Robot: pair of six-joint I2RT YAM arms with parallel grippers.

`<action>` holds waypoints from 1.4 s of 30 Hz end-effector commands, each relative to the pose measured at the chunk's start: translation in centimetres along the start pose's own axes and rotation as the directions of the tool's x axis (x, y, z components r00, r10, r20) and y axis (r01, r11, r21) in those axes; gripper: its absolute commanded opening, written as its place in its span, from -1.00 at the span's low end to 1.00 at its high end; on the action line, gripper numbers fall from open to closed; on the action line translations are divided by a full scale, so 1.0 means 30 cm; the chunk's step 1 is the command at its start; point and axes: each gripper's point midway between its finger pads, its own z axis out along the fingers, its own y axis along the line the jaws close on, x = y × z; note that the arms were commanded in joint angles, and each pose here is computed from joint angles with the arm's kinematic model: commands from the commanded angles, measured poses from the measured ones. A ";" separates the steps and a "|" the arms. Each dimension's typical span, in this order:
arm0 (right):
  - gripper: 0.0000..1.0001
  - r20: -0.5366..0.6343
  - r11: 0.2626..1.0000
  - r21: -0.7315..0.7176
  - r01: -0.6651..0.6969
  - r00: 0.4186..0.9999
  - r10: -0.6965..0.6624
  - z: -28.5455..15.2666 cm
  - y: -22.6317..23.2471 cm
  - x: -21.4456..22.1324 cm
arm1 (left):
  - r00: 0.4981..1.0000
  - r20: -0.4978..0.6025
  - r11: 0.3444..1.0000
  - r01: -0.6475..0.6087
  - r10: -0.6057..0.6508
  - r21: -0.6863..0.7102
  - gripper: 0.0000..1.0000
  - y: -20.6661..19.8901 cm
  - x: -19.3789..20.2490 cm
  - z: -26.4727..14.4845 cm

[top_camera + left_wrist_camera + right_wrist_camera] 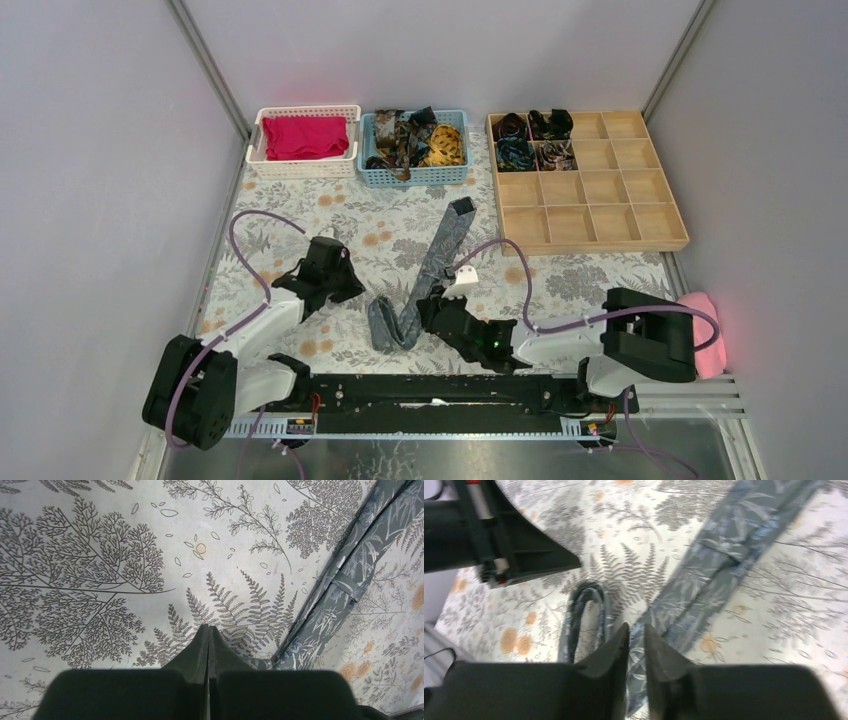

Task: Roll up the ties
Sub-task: Roll the tie at the center of the board.

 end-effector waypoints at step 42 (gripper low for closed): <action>-1.00 -0.479 0.957 0.084 0.279 0.853 -0.207 0.205 -0.160 0.248 | 0.982 -0.177 0.998 -0.063 0.062 0.000 -1.00 -0.171 0.243 0.015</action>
